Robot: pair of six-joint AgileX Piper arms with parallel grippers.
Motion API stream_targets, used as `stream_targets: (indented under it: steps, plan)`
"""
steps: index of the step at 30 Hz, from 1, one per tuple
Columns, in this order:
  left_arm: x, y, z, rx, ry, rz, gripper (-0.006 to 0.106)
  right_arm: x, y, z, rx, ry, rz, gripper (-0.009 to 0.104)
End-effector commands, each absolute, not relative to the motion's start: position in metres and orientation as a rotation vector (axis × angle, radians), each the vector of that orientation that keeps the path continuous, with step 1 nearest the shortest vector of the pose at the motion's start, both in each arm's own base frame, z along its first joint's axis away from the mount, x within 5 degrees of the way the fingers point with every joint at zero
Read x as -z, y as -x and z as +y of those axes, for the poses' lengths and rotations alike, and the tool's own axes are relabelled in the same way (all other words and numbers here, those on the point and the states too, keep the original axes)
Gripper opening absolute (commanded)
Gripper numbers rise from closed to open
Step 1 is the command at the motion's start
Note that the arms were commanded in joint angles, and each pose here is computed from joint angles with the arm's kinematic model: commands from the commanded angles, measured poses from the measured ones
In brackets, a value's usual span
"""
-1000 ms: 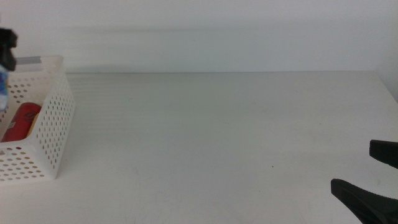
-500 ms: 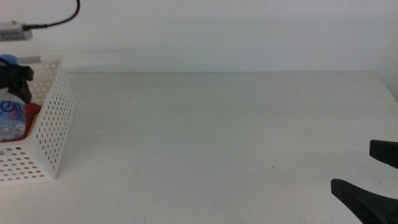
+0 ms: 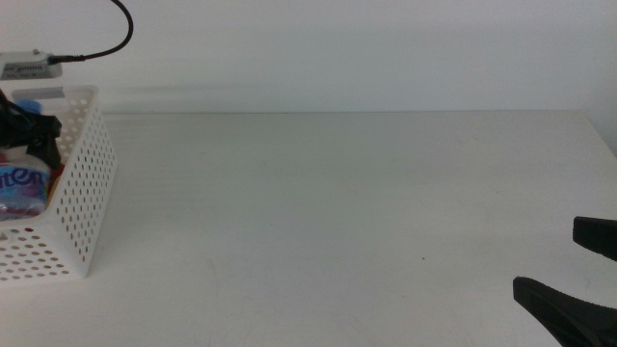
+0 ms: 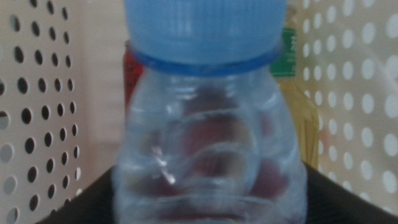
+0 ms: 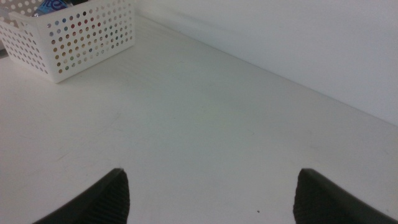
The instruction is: Use arms to grab the bottles and put them into the dustbin to the left of the table.
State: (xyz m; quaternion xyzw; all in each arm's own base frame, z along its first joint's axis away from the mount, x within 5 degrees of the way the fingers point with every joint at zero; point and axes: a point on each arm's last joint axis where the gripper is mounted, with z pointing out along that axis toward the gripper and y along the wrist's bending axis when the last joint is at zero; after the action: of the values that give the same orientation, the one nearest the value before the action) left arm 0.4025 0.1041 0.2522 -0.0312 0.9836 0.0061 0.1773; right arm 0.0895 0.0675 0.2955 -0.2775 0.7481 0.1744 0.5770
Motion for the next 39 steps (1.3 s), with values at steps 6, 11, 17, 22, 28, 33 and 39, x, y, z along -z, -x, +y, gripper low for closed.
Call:
stream_targets:
  steps: [6,11,17,22,28,33,39]
  plan:
    - [-0.304,-0.395,0.096,0.055,0.192,2.616,0.09,-0.312,-0.091,0.068,-0.412,0.618,1.648,0.07]
    - [-0.338,-0.377,0.091,0.04,0.189,2.545,0.09,-0.312,-0.091,0.068,-0.412,0.618,1.648,0.07]
    - [-0.383,-0.351,0.068,0.05,0.114,2.438,0.09,-0.312,-0.091,0.068,-0.412,0.618,1.648,0.07]
    - [-0.417,-0.33,0.027,0.07,-0.043,2.34,0.09,-0.312,-0.091,0.068,-0.412,0.618,1.648,0.07]
    - [-0.441,-0.304,-0.028,0.134,-0.251,2.218,0.09,-0.312,-0.091,0.068,-0.412,0.618,1.648,0.07]
    - [-0.44,-0.274,-0.056,0.185,-0.336,2.101,0.089,-0.312,-0.091,0.068,-0.412,0.618,1.648,0.07]
    - [-0.426,-0.229,-0.076,0.249,-0.432,2.033,0.085,-0.312,-0.091,0.068,-0.412,0.618,1.648,0.07]
